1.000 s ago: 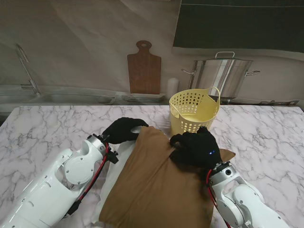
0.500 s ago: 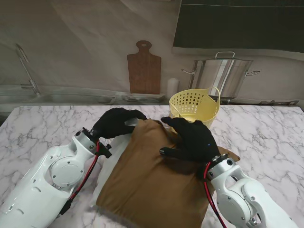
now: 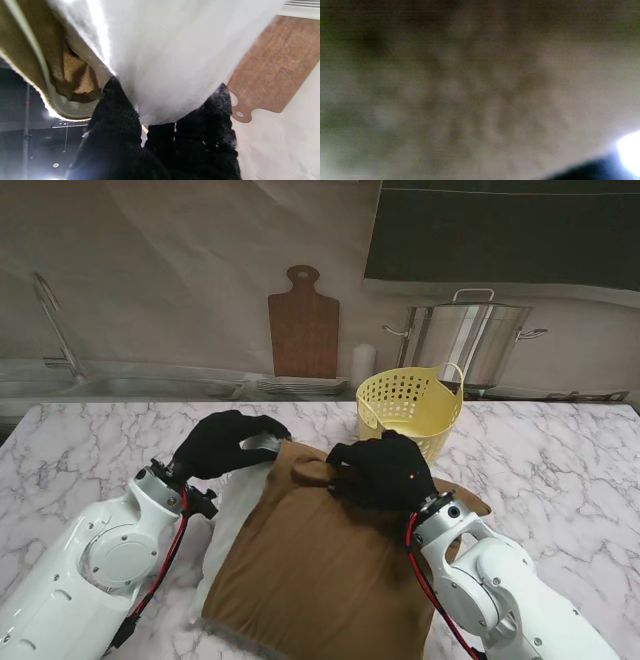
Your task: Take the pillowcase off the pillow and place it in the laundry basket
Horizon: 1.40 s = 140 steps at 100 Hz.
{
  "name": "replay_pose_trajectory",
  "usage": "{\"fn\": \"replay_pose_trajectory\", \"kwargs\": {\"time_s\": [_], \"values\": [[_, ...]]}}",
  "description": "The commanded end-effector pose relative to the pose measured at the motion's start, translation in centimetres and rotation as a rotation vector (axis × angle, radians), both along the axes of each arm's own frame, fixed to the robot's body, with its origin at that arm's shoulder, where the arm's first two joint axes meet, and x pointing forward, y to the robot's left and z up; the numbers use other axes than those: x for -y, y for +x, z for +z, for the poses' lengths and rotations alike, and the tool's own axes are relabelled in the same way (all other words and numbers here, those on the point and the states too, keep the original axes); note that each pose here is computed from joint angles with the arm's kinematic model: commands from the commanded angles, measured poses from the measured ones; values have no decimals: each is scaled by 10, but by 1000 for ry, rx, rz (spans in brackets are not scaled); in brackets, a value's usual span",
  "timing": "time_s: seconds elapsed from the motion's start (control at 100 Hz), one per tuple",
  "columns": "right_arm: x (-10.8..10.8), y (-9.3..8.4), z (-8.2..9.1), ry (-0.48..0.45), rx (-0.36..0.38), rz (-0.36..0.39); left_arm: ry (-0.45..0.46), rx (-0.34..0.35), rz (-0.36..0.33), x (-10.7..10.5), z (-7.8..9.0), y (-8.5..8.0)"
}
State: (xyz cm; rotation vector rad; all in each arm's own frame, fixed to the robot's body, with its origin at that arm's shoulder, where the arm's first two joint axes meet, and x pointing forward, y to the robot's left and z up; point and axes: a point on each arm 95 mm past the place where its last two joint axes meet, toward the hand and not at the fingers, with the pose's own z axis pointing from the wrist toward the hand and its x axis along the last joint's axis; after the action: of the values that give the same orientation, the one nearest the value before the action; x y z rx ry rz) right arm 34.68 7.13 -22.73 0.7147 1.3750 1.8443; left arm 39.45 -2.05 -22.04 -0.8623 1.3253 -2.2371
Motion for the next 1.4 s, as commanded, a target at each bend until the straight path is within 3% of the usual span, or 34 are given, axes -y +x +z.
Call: {"fn": "replay_pose_trajectory", "kwargs": {"time_s": [0.0,0.22,0.37,0.62,0.89,1.21,1.39], "values": [[1,8,4,-38,32,-6,-2,-12,32,-11,-6,5],[-5,17,20,-85,123,-3,-33,-9,80,-27,-10,11],[4,15,27,-110,209,-40,-35,10,107,-37,-7,12],[28,-2,10,-95,218,-130,-56,27,109,-40,-1,8],[21,-6,2,-53,224,-82,-68,-15,115,-20,-9,12],[12,-9,6,-47,260,-49,-56,-179,95,-27,-10,12],[4,-6,9,-34,280,-34,-69,-278,15,-9,-10,14]]}}
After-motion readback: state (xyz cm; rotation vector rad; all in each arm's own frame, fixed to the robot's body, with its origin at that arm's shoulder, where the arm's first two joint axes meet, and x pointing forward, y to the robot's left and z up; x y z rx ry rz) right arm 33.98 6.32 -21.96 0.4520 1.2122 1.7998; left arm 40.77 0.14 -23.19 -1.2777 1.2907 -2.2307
